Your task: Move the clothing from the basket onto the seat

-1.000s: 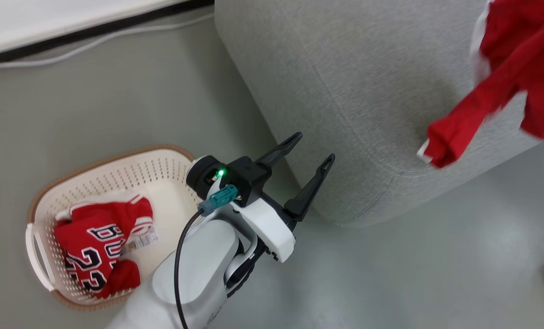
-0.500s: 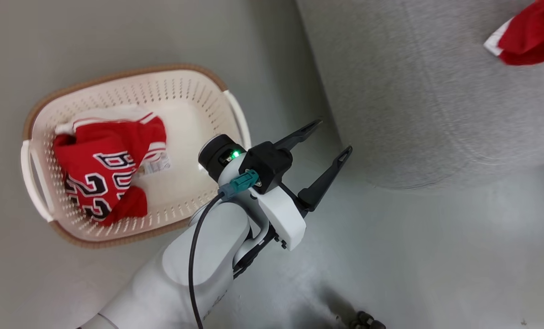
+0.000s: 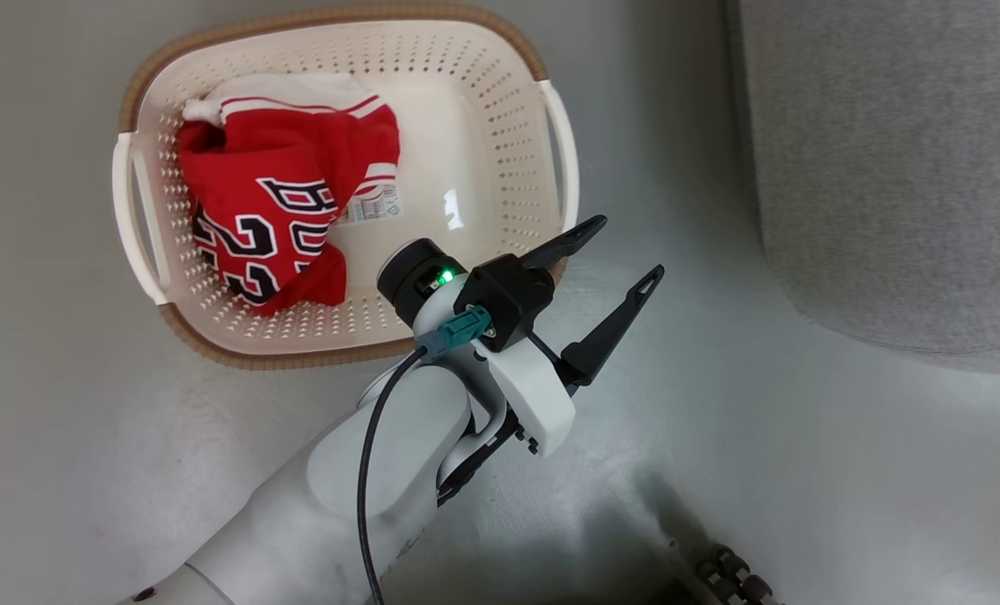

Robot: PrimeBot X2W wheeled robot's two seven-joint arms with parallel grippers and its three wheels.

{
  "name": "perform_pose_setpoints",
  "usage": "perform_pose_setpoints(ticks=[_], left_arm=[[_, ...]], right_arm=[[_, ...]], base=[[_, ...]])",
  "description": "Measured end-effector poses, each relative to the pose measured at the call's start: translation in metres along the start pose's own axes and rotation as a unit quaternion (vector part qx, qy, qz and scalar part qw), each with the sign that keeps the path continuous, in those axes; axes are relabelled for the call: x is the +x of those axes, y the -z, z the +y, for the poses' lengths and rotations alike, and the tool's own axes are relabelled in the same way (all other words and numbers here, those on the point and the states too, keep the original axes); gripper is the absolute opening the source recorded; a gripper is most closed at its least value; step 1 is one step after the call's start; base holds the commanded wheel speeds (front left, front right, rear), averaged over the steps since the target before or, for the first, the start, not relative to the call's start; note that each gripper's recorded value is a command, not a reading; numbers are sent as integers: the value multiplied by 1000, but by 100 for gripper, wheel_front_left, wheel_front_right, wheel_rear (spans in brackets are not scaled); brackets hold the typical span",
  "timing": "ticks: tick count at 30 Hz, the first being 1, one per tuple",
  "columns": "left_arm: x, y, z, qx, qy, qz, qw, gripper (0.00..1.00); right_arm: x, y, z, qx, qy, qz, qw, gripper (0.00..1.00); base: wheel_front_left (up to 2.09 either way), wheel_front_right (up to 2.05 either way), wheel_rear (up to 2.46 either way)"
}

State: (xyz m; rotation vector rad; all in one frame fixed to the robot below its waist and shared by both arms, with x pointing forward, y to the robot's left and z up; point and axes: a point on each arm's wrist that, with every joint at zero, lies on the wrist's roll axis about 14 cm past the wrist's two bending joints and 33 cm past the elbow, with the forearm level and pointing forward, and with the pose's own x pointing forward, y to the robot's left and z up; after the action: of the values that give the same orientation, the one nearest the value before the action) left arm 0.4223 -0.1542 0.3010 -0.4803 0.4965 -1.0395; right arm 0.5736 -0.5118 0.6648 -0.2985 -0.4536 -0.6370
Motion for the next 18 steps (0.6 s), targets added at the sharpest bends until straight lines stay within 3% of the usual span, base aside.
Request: perform_pose_setpoints(ticks=[7,11,18], left_arm=[[-8,12,14,-12,-22,10,1000,100],[-8,14,17,-14,-28,11,999,100],[-10,1,16,-7,-32,1,999,100]], right_arm=[[-40,107,46,50,-20,134,989,0],[-66,141,71,71,-48,189,978,0],[-138,191,98,94,-99,299,944,0]], base=[[0,0,0],[0,0,0],[0,0,0]])
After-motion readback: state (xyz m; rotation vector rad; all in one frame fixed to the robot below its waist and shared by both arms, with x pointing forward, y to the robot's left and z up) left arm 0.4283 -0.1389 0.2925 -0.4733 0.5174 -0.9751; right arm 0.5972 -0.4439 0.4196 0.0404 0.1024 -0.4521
